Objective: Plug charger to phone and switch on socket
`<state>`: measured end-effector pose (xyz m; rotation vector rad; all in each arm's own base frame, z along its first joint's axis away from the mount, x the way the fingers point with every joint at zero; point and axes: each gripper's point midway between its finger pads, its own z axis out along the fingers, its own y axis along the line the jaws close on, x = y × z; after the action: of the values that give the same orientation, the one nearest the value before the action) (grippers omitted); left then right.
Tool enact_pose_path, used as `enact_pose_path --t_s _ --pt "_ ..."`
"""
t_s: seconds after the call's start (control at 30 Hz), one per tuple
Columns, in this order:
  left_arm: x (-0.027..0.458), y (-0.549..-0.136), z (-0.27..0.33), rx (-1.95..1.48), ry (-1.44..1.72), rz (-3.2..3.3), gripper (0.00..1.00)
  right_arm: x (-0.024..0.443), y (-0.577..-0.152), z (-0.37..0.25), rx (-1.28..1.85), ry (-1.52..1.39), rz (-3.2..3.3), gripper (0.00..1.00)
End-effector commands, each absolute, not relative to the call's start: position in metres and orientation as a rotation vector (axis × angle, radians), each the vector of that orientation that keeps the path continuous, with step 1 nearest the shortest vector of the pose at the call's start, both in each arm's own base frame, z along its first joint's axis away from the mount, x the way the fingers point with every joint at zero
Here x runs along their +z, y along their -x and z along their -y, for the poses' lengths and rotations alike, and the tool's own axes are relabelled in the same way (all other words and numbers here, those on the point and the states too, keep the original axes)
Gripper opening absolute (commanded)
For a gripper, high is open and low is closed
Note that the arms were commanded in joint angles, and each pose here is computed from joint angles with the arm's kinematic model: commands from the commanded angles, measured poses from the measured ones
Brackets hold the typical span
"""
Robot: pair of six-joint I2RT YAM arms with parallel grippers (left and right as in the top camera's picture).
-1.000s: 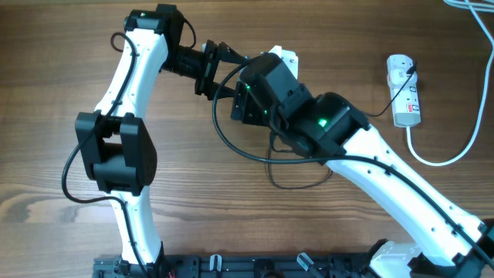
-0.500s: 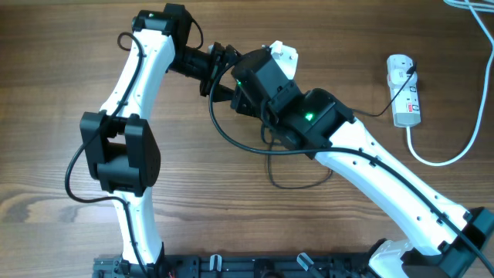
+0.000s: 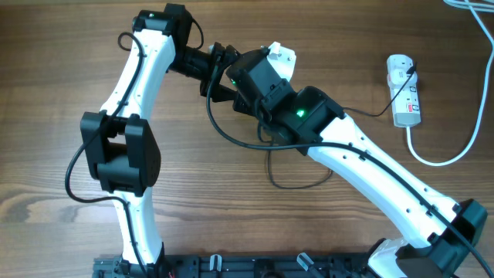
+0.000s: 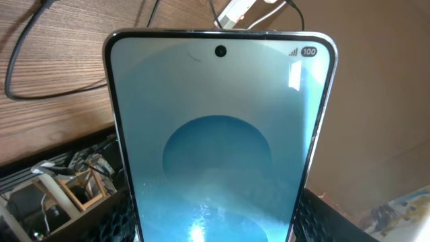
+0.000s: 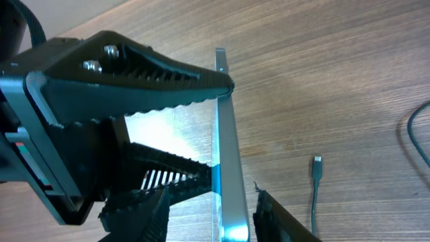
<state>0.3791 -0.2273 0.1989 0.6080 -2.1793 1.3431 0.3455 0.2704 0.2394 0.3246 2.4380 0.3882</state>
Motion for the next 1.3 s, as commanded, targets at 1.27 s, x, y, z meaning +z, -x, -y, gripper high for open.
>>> enact_pose_path --t_s 1.27 --pt "0.2269 -0.3740 0.2302 1.410 -0.591 2.128 0.65 0.2478 -0.3510 -0.2727 0.400 -0.369 -2.398 0.05"
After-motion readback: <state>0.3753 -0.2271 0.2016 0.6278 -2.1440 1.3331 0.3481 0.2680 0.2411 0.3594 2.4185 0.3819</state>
